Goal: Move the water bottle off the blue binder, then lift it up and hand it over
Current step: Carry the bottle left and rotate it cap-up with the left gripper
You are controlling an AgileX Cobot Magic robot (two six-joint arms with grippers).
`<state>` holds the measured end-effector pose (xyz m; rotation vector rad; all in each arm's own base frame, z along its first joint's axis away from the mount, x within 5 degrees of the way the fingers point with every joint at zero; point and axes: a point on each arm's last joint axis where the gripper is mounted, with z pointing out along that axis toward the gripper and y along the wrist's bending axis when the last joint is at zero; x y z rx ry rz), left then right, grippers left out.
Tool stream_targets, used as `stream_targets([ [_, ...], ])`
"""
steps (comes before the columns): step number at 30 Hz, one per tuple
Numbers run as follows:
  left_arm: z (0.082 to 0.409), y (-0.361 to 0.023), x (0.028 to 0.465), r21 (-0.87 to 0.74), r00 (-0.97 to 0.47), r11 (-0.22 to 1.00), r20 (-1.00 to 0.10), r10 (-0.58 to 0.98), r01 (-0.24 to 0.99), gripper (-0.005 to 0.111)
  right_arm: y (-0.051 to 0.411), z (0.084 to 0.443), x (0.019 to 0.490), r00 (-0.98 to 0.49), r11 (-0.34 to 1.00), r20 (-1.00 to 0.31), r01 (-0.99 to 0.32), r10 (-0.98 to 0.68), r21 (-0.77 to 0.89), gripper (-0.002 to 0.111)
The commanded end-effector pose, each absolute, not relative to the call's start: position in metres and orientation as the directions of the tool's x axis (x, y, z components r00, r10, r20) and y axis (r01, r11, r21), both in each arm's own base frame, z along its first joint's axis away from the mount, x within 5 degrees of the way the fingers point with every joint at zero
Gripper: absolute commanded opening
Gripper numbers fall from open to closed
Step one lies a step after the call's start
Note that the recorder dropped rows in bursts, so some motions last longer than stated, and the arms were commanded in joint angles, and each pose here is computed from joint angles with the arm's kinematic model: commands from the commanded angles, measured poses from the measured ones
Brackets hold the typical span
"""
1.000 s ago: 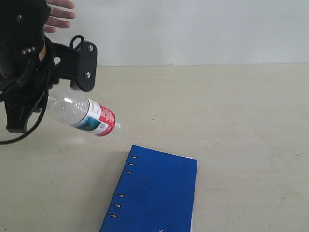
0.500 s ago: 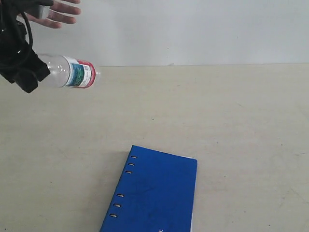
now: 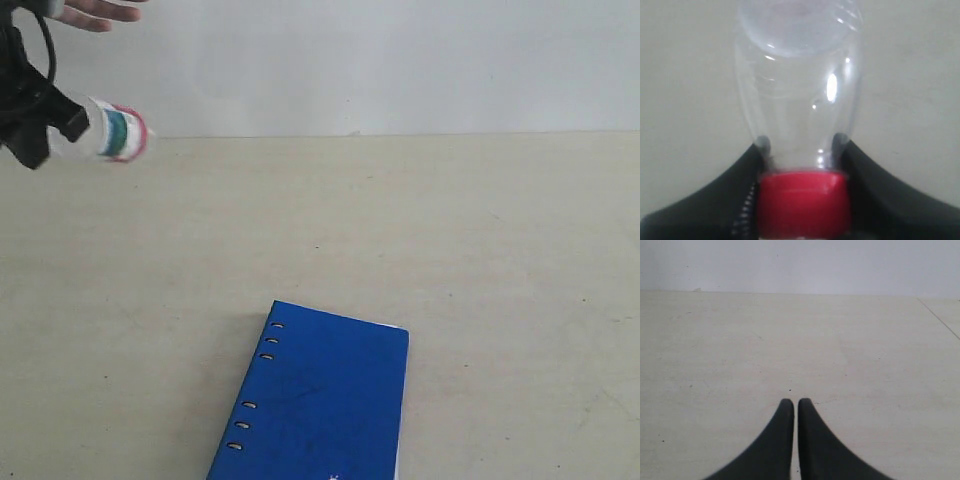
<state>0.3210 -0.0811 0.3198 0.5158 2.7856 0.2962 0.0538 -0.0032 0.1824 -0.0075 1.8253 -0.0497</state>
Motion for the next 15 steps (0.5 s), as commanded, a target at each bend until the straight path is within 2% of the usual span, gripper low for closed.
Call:
stream_targets([
  [1, 0.3, -0.102, 0.313, 0.05, -0.878, 0.901, -0.204, 0.432, 0.431, 0.005, -0.003, 0.183, 0.054, -0.243, 0.999, -0.969, 0.024, -0.033, -0.039, 0.0],
  [6, 0.277, -0.101, 0.307, 0.03, -0.878, 0.886, -0.124, 0.463, 0.463, 0.004, -0.003, 0.183, 0.054, -0.243, 0.999, -0.969, 0.024, -0.033, -0.039, 0.0],
  [11, 0.274, -0.104, 0.304, -0.003, -0.864, 0.87, -0.119, 0.49, 0.494, 0.004, -0.003, 0.183, 0.054, -0.243, 0.999, -0.969, 0.024, -0.033, -0.039, 0.0],
  [15, 0.274, -0.097, 0.306, 0.076, -0.866, 0.871, -0.102, 0.49, 0.485, 0.004, -0.003, 0.183, 0.054, -0.243, 0.999, -0.969, 0.024, -0.033, -0.039, 0.0],
])
